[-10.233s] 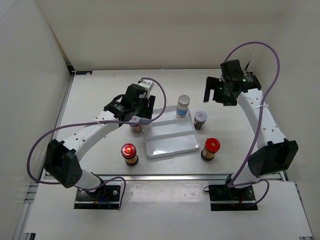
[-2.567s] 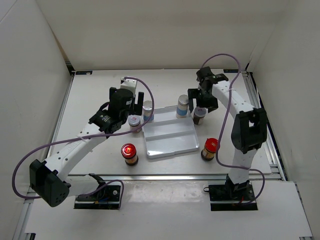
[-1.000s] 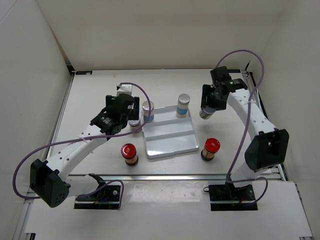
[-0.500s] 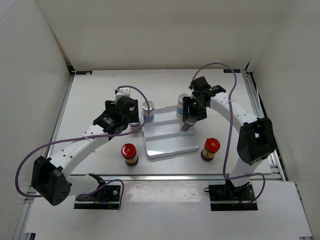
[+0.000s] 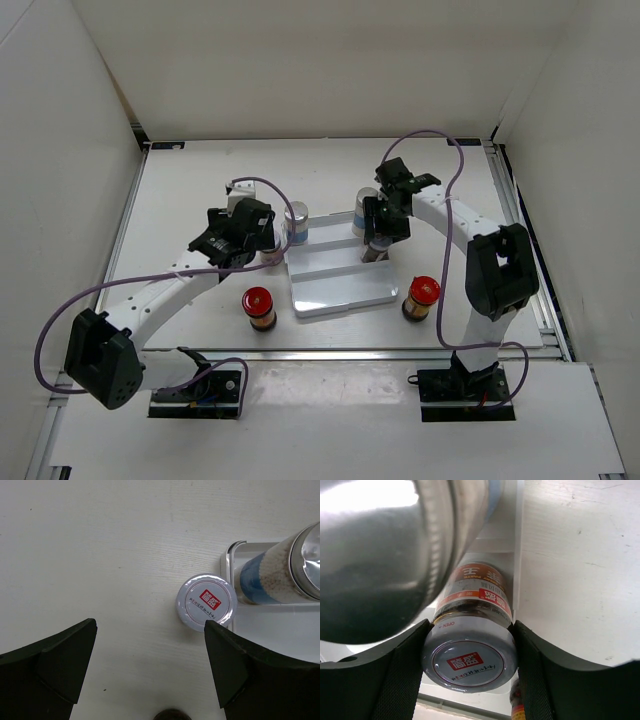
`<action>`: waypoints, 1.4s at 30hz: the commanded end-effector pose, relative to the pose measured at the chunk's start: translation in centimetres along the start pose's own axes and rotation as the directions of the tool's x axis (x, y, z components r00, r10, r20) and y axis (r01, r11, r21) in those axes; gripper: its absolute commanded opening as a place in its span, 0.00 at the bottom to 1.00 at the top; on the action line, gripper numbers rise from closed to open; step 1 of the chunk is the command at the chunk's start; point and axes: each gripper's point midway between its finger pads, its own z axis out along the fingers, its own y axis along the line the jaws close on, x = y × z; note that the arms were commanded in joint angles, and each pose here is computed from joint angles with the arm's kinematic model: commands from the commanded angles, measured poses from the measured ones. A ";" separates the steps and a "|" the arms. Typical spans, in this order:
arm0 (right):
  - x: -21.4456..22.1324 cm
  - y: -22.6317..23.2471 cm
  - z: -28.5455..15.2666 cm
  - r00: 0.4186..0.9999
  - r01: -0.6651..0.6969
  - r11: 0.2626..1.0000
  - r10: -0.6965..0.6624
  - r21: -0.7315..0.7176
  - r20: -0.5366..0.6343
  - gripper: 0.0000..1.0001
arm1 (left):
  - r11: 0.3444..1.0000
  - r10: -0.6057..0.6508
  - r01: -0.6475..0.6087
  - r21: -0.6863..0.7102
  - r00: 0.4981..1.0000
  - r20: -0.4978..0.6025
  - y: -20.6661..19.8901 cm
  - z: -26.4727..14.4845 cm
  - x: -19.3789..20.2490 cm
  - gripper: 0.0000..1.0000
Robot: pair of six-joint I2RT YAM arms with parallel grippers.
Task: Organize the condiment bottles
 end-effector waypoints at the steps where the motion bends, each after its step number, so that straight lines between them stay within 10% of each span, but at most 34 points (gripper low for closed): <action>1: -1.0 0.3 -0.9 1.000 0.001 1.000 -0.001 0.008 0.029 0.22 | 0.998 -0.065 0.065 0.009 0.998 0.025 0.4 -0.1 -0.8 0.99; 5: -1.3 0.7 -2.1 0.999 0.003 1.000 -0.002 -0.011 0.040 0.51 | 0.997 -0.070 0.070 0.041 0.997 0.008 -0.4 0.4 -0.6 0.99; 9: -1.0 1.2 -3.5 1.000 0.001 1.000 -0.001 -0.026 0.017 1.00 | 0.993 -0.061 0.062 0.096 0.998 -0.014 -1.4 0.6 0.2 0.99; 36: -0.4 1.8 -9.7 0.993 0.016 0.997 -0.008 -0.070 0.118 1.00 | 0.981 -0.003 0.011 0.192 0.999 -0.040 -4.2 4.7 1.7 0.99; 42: -0.3 1.9 -9.7 0.993 0.026 0.997 -0.017 -0.077 0.116 1.00 | 0.958 0.038 -0.022 0.286 0.998 -0.050 -5.9 4.8 2.5 0.83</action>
